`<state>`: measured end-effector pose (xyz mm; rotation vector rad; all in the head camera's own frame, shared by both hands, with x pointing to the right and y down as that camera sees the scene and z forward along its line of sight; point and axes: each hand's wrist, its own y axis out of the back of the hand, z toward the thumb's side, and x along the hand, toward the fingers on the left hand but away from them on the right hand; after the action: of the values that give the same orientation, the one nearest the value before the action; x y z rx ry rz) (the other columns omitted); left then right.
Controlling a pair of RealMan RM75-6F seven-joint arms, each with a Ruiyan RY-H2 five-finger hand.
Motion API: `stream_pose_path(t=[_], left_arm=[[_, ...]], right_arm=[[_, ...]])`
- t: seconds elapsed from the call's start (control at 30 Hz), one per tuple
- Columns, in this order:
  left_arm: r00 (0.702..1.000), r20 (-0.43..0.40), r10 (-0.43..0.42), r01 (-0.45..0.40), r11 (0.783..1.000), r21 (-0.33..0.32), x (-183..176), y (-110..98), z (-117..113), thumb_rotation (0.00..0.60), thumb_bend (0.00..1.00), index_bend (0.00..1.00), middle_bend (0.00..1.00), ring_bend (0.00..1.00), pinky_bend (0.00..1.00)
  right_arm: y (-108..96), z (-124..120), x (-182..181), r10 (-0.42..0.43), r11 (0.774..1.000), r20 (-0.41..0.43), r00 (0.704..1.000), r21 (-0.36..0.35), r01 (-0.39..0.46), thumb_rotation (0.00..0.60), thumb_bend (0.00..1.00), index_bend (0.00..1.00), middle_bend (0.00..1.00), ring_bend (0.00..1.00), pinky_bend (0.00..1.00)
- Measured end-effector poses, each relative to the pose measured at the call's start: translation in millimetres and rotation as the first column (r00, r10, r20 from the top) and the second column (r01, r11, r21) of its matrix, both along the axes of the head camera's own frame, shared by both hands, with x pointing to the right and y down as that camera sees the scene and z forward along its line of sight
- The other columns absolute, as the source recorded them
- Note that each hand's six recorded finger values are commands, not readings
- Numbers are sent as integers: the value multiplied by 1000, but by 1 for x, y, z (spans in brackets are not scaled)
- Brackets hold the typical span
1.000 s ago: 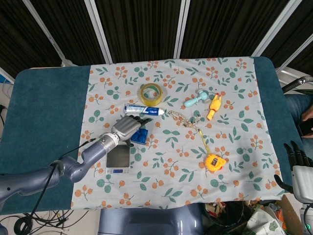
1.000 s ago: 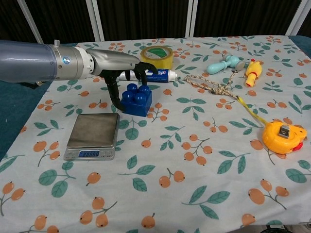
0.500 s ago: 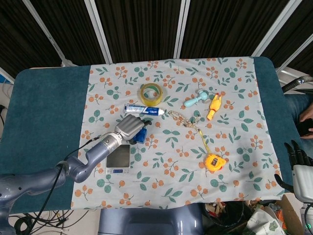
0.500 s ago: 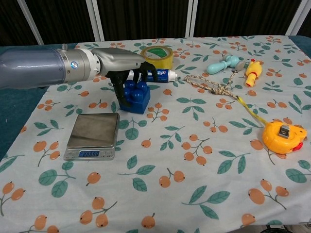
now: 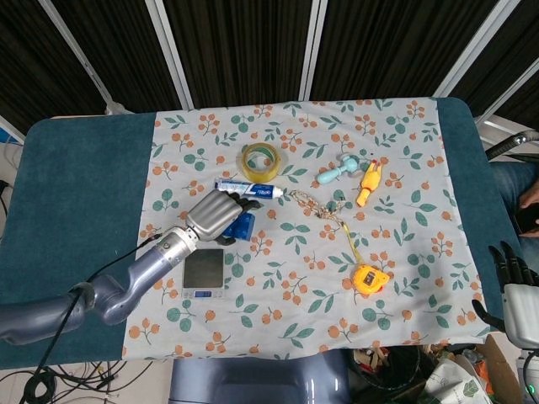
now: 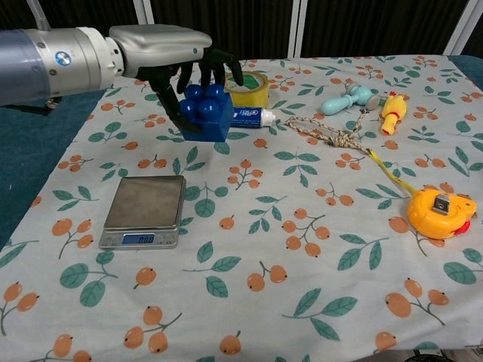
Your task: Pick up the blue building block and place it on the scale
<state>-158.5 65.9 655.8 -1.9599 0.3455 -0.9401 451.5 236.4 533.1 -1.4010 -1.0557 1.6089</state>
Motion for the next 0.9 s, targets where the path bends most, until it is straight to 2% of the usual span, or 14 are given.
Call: stream_pose_path(t=[0.17, 0.37, 0.57, 0.73, 0.8, 0.9], left_arm=[[999, 45, 18, -15, 997, -74, -30, 25, -12, 600, 277, 255, 453, 354, 518], [996, 84, 5, 11, 982, -186, -61, 56, -5, 600, 277, 251, 451, 354, 519], [995, 98, 28, -6, 977, -214, -70, 68, 4, 600, 237, 238, 424, 354, 520], [993, 107, 47, -24, 978, -207, -70, 72, 14, 600, 233, 235, 412, 349, 515], [994, 100, 51, -30, 980, -197, -68, 72, 16, 600, 191, 219, 384, 331, 500], [993, 104, 60, -40, 981, -189, -67, 72, 18, 600, 54, 137, 296, 247, 446]], right_arm=[[0, 0, -1, -4, 1000, 0, 1000, 0, 4, 600, 155, 22, 0, 122, 236], [0, 0, -1, -4, 1000, -1, 1000, 0, 4, 600, 156, 22, 0, 122, 236], [1, 1, -1, -2, 1000, 0, 1000, -4, 2, 600, 156, 22, 0, 122, 236], [0, 1, -1, 0, 1000, 0, 1000, -2, 0, 600, 155, 22, 0, 122, 236], [0, 1, 0, 0, 1000, 1, 1000, -2, 0, 600, 155, 22, 0, 122, 236], [0, 1, 0, 2, 1000, 2, 1000, -3, -2, 600, 155, 22, 0, 122, 236]])
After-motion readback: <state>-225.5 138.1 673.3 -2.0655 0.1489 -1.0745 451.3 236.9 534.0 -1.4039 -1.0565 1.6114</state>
